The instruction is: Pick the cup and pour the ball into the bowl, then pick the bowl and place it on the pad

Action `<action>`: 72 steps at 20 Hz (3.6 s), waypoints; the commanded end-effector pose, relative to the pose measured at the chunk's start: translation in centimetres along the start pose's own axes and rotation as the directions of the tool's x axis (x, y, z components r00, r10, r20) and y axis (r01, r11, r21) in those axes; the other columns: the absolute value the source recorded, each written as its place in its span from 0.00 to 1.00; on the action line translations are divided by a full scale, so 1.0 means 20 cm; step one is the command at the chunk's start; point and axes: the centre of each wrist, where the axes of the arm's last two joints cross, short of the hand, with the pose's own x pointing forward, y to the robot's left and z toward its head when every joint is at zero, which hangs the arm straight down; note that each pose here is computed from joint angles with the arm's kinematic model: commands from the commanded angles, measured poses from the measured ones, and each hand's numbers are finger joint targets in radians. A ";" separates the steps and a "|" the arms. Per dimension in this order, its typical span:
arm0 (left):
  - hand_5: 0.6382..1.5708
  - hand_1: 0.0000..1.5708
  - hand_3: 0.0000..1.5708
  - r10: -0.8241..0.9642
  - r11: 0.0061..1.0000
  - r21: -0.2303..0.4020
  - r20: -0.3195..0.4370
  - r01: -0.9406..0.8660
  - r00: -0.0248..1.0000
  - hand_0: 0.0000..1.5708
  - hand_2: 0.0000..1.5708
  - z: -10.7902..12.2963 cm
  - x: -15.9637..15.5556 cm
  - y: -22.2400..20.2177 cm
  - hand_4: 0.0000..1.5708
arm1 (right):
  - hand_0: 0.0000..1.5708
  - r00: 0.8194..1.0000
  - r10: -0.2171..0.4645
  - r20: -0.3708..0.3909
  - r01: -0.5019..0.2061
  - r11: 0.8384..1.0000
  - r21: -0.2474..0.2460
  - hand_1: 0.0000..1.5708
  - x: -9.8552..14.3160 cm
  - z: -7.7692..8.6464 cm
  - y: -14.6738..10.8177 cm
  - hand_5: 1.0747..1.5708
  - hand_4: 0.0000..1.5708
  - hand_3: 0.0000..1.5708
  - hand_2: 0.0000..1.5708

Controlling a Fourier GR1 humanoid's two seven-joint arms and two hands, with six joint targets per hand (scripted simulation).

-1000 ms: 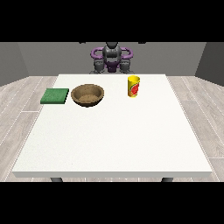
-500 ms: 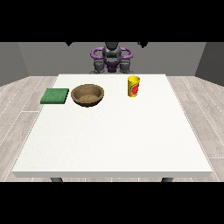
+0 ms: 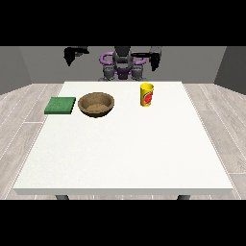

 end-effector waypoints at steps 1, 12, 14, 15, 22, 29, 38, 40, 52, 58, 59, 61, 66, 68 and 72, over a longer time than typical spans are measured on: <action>0.92 0.00 0.00 -0.051 0.999 0.000 0.057 0.051 0.997 0.00 0.00 -0.02 -0.10 -0.01 0.00 | 0.00 0.998 -0.023 0.059 0.022 1.000 0.017 0.00 -0.09 0.03 -0.14 1.00 0.19 0.00 0.00; 0.87 0.00 0.00 -0.108 0.992 0.065 0.044 0.105 0.993 0.00 0.00 -0.25 -0.29 0.17 0.00 | 0.00 0.996 0.022 0.082 -0.023 1.000 0.012 0.00 -0.06 -0.08 -0.32 1.00 0.15 0.00 0.00; 0.87 0.00 0.00 -0.101 0.992 0.079 0.036 0.097 0.994 0.00 0.00 -0.27 -0.35 0.09 0.00 | 0.00 0.998 0.015 0.057 -0.018 0.999 0.040 0.00 -0.15 -0.06 -0.25 1.00 0.17 0.00 0.00; 0.88 0.00 0.00 -0.105 0.992 0.077 0.063 0.100 0.992 0.00 0.00 -0.20 -0.42 0.11 0.00 | 0.00 0.994 -0.006 0.109 0.000 0.999 0.054 0.00 -0.08 -0.11 -0.27 1.00 0.16 0.00 0.00; 0.87 0.48 0.00 -0.191 0.973 0.134 0.026 0.186 0.981 0.48 0.00 -0.18 -0.56 0.15 0.00 | 0.00 0.993 0.000 0.114 -0.007 0.998 0.061 0.00 -0.01 -0.16 -0.27 0.99 0.17 0.00 0.00; 0.98 0.84 1.00 -0.383 0.910 0.192 0.050 0.367 0.922 0.84 1.00 -0.16 -0.62 0.07 0.76 | 0.00 0.990 -0.014 0.141 0.001 0.996 0.091 0.00 0.09 -0.13 -0.48 1.00 0.18 0.00 0.00; 0.98 0.84 1.00 -0.697 0.715 0.076 -0.002 0.695 0.717 0.84 1.00 -0.43 -0.46 -0.04 0.78 | 0.00 0.998 0.006 -0.055 -0.004 0.999 0.036 0.00 0.06 -0.17 -0.58 1.00 0.31 0.00 0.00; 0.98 0.85 1.00 -0.769 0.639 0.035 -0.009 0.768 0.640 0.85 1.00 -0.46 -0.46 -0.05 0.77 | 0.00 0.997 0.029 -0.070 -0.025 0.998 0.057 0.00 0.11 -0.25 -0.49 1.00 0.35 0.00 0.00; 1.00 0.64 0.82 -0.987 0.078 -0.137 0.133 0.987 0.096 0.64 1.00 -0.65 -0.35 -0.35 0.67 | 0.00 0.977 0.029 -0.214 -0.052 0.993 -0.101 0.00 -0.03 -0.16 -0.65 0.99 0.41 0.00 0.00; 1.00 0.49 0.77 -0.988 -0.006 -0.065 0.152 0.998 0.004 0.49 1.00 -0.67 -0.21 -0.67 0.67 | 0.00 0.993 -0.004 -0.116 -0.002 0.999 -0.052 0.00 -0.02 -0.26 -0.67 0.99 0.42 0.00 0.00; 1.00 0.50 0.77 -0.986 -0.037 -0.090 0.162 0.995 -0.022 0.50 1.00 -0.64 -0.20 -0.69 0.64 | 0.00 0.982 0.009 -0.187 -0.019 0.999 -0.048 0.00 -0.08 -0.17 -0.68 0.99 0.42 0.00 0.00; 1.00 0.51 0.78 -0.987 -0.080 -0.095 0.146 0.992 -0.065 0.51 1.00 -0.62 -0.19 -0.72 0.58 | 0.00 0.988 -0.001 -0.158 -0.006 0.999 -0.041 0.00 -0.11 -0.20 -0.62 0.98 0.42 0.00 0.00; 1.00 0.17 0.87 -0.947 -0.241 -0.085 0.239 0.967 -0.215 0.17 0.83 -0.56 -0.12 -0.85 0.43 | 0.00 0.982 -0.003 -0.189 0.001 1.000 -0.009 0.00 -0.11 -0.27 -0.61 0.98 0.42 0.00 0.00; 1.00 0.00 0.88 -0.931 -0.294 -0.070 0.246 0.953 -0.269 0.00 0.67 -0.51 -0.11 -0.89 0.47 | 0.00 0.985 -0.007 -0.173 0.008 1.000 0.009 0.00 -0.11 -0.36 -0.51 0.98 0.42 0.00 0.00; 1.00 0.00 0.96 -0.901 -0.328 -0.092 0.329 0.940 -0.282 0.00 0.79 -0.48 -0.04 -0.94 0.57 | 0.00 0.981 0.018 -0.191 -0.017 1.000 0.009 0.00 -0.08 -0.37 -0.54 0.99 0.44 0.00 0.00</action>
